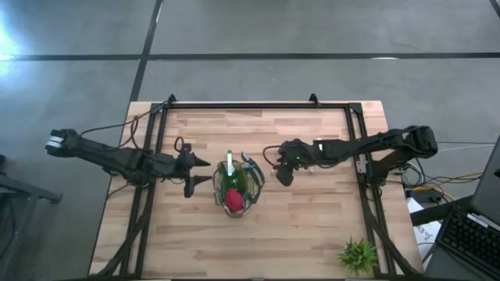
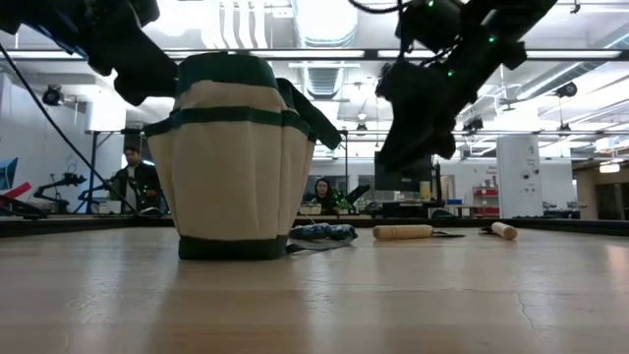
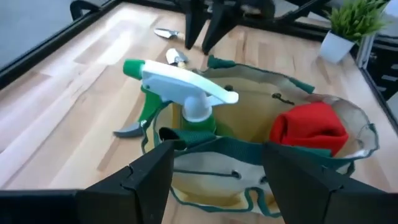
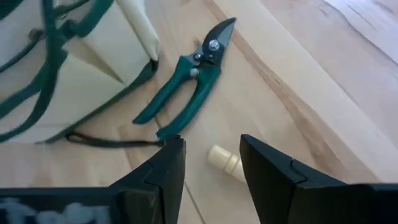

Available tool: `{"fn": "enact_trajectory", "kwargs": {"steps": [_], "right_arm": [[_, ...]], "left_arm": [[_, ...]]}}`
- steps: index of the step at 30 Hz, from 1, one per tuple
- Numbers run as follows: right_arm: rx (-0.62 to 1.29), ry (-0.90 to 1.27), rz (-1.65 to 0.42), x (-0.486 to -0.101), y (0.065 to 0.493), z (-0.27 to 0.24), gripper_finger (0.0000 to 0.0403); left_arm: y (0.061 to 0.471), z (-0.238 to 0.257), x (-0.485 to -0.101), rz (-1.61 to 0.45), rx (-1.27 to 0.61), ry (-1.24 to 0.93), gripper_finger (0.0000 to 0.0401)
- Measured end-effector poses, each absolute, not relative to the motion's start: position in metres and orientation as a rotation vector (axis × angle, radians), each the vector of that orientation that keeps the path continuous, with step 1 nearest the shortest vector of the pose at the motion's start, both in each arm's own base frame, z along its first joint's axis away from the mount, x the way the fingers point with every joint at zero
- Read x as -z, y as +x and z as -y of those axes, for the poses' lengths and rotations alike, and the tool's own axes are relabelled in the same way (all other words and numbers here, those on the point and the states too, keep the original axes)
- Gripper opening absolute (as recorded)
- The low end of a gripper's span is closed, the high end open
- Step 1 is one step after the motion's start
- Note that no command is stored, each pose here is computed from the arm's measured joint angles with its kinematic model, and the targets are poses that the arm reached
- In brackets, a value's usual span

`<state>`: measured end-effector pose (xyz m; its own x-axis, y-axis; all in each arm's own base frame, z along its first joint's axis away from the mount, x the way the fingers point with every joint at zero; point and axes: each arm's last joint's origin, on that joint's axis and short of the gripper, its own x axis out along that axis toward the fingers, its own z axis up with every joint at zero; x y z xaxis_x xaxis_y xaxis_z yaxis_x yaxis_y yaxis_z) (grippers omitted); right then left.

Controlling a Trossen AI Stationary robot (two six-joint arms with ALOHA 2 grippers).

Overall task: Pick & Place Garden tools in Gardening bag
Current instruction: Put the green shear scissors into the gardening bag

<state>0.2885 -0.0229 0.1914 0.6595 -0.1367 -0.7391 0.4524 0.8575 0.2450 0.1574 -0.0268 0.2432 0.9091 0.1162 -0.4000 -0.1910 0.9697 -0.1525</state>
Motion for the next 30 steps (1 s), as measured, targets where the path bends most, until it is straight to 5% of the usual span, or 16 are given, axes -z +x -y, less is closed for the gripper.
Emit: {"fn": "enact_trajectory", "kwargs": {"steps": [17, 30], "right_arm": [[0.319, 0.555, -0.884, -0.17, 0.34, 0.048, 0.0164], [0.311, 0.497, -1.023, -0.156, 0.382, 0.047, 0.0143]], "left_arm": [[0.153, 0.023, -0.247, -0.358, -0.238, -0.183, 0.0245], [0.152, 0.023, -0.248, -0.353, -0.238, -0.186, 0.0245]]}}
